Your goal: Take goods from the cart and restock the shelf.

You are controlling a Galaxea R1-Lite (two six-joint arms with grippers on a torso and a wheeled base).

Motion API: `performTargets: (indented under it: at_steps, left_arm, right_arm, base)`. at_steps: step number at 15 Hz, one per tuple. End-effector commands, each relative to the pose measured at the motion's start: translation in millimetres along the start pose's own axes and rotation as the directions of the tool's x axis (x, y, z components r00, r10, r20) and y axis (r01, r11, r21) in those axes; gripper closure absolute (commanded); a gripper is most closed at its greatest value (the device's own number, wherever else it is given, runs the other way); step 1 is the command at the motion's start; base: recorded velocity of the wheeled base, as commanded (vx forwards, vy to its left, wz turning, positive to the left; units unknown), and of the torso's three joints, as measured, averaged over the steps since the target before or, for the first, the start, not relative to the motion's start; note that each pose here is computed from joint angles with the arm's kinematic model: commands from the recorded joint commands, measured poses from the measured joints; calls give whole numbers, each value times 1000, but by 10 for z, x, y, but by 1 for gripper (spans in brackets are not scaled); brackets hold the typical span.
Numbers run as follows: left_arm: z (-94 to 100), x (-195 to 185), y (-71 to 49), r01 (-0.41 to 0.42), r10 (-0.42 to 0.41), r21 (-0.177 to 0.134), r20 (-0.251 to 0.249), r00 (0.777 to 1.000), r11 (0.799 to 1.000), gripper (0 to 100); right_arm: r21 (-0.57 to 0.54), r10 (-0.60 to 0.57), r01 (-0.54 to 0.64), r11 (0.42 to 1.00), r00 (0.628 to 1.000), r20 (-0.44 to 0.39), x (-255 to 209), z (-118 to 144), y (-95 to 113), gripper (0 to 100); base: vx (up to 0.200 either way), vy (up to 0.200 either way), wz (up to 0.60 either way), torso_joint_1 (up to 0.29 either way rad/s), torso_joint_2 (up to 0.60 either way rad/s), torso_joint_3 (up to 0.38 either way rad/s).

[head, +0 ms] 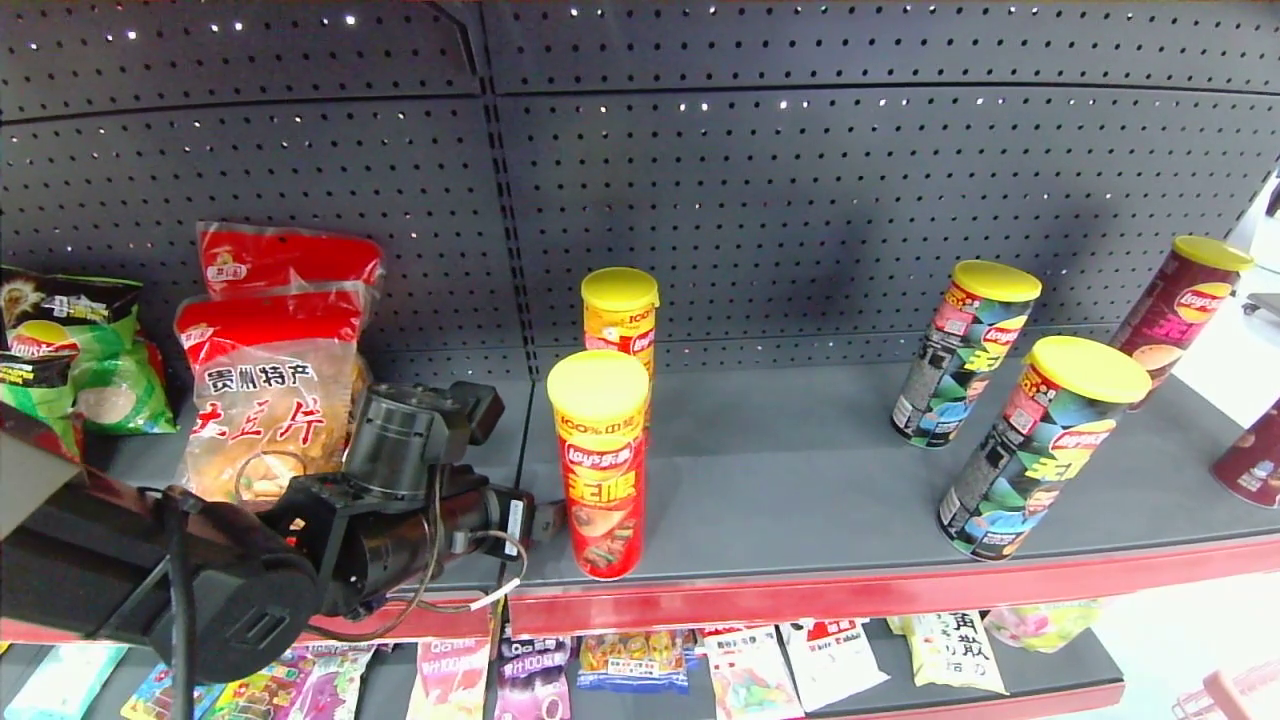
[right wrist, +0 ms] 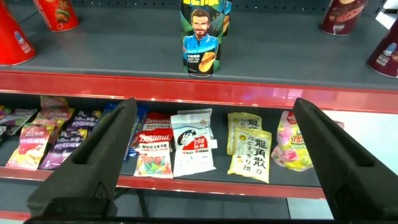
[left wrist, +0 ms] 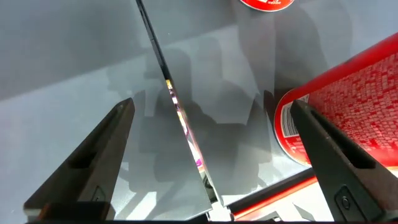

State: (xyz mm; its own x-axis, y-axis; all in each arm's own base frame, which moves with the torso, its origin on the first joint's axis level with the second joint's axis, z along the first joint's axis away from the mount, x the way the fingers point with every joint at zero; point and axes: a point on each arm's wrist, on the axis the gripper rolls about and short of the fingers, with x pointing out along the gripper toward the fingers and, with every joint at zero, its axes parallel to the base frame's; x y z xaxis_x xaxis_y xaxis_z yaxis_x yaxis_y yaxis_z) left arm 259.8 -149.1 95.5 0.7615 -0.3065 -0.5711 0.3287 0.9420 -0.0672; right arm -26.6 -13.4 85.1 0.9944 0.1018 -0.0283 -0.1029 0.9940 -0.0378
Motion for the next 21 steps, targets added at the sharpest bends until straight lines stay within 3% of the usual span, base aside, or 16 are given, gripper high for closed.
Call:
performTargets:
  at_steps: [1, 21]
  left_arm:
    - [1, -2, -2, 0, 0, 0, 1, 1000, 1000, 0]
    - [50, 78, -29, 0, 0, 0, 10, 1000, 1000, 0]
  right_arm:
    - [0, -1, 1, 1000, 1000, 0, 0, 0, 0, 0]
    - [-1, 1, -1, 1000, 1000, -2, 2, -4, 0, 0]
  base:
    - [0, 0, 0, 0, 0, 0]
    - [0, 0, 0, 0, 0, 0]
